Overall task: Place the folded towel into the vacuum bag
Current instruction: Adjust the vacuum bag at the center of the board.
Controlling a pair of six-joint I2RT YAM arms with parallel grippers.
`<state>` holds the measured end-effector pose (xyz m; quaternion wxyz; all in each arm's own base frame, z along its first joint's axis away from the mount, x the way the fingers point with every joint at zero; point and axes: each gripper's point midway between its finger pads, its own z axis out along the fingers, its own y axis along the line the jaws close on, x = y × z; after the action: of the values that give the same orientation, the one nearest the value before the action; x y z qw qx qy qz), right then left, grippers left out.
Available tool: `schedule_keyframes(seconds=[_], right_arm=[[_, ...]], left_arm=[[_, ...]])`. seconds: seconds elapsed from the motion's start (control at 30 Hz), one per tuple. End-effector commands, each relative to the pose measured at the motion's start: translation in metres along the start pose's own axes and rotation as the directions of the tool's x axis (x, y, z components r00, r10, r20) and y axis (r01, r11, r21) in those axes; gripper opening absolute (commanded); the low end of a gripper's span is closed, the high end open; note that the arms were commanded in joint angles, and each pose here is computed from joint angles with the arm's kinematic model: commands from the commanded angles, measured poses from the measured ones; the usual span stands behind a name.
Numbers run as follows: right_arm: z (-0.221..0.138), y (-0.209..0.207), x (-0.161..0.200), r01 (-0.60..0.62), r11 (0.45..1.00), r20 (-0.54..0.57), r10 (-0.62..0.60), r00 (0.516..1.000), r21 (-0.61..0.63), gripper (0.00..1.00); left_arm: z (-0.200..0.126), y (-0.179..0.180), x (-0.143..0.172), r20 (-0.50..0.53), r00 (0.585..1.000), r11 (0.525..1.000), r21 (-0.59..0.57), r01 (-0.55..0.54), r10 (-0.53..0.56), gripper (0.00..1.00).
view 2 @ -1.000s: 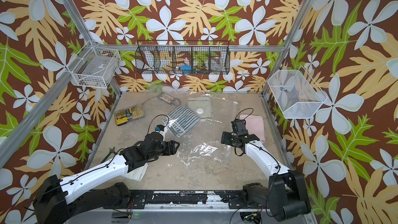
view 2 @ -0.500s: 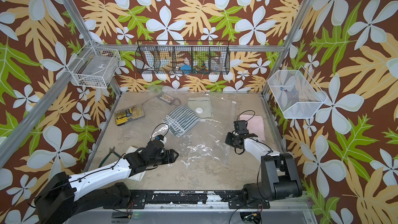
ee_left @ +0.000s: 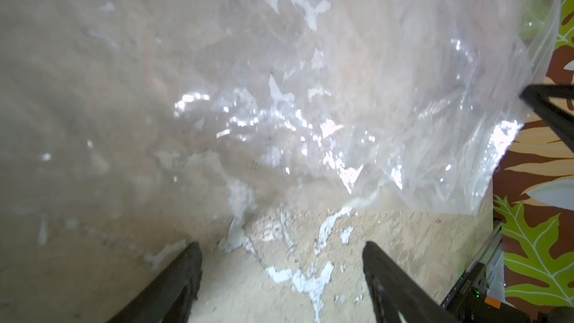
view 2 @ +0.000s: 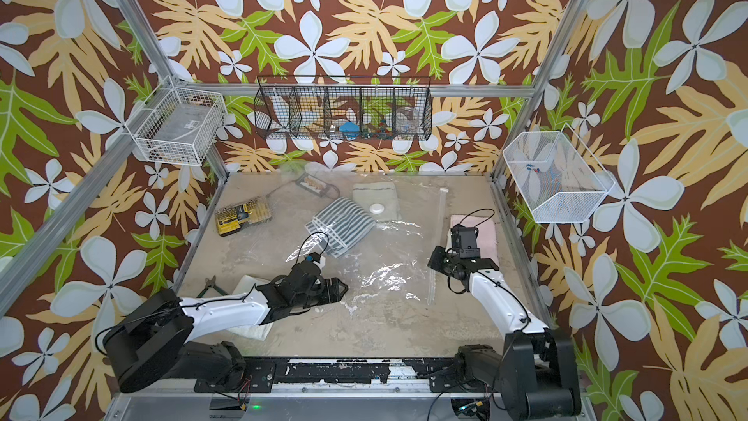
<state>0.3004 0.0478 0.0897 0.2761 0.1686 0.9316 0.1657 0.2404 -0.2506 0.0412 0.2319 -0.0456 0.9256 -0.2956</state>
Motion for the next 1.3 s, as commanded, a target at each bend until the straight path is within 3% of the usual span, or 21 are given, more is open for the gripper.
schedule_keyframes(seconds=[0.0, 0.2, 0.4, 0.57, 0.7, 0.87, 1.03, 1.1, 1.27], right_arm=[[-0.009, -0.007, 0.017, -0.015, 1.0, -0.033, 0.015, 0.999, 0.021, 0.0], [-0.016, 0.009, 0.046, -0.019, 0.998, -0.116, 0.012, 0.993, -0.062, 0.02], [-0.012, 0.059, 0.092, 0.027, 0.986, -0.212, -0.062, 0.975, -0.164, 0.08], [-0.005, 0.088, 0.112, 0.056, 0.977, -0.239, -0.106, 0.965, -0.208, 0.18], [-0.001, 0.08, 0.111, 0.061, 0.984, -0.213, -0.097, 0.972, -0.17, 0.21], [-0.001, 0.061, 0.09, 0.116, 0.991, -0.168, -0.126, 0.978, -0.07, 0.6], [-0.003, 0.027, 0.046, 0.062, 0.998, -0.091, -0.06, 0.994, 0.019, 0.88], [-0.001, 0.016, 0.028, 0.049, 0.998, -0.06, -0.047, 0.997, 0.044, 0.94], [0.018, 0.022, -0.003, 0.002, 1.0, -0.051, -0.001, 0.999, 0.02, 0.95]], left_arm=[[0.005, -0.008, -0.025, 0.079, 0.995, 0.998, -0.004, -0.056, 0.056, 0.83], [0.012, -0.017, -0.077, 0.145, 0.989, 0.999, 0.024, -0.045, 0.041, 0.82], [0.009, -0.045, -0.111, 0.179, 0.977, 0.991, 0.033, -0.128, 0.12, 0.82], [-0.002, -0.031, -0.116, 0.18, 0.976, 0.993, -0.033, -0.117, 0.121, 0.82], [-0.026, -0.008, -0.109, 0.181, 0.981, 0.995, -0.079, -0.057, 0.07, 0.82], [-0.06, 0.005, -0.093, 0.193, 0.98, 0.995, -0.098, -0.02, 0.039, 0.82], [-0.079, 0.025, -0.073, 0.189, 0.982, 0.991, -0.136, 0.012, 0.014, 0.83], [-0.081, 0.029, -0.066, 0.184, 0.983, 0.992, -0.122, 0.033, -0.01, 0.83], [-0.077, 0.039, -0.048, 0.152, 0.986, 0.991, -0.111, 0.078, -0.061, 0.83]])
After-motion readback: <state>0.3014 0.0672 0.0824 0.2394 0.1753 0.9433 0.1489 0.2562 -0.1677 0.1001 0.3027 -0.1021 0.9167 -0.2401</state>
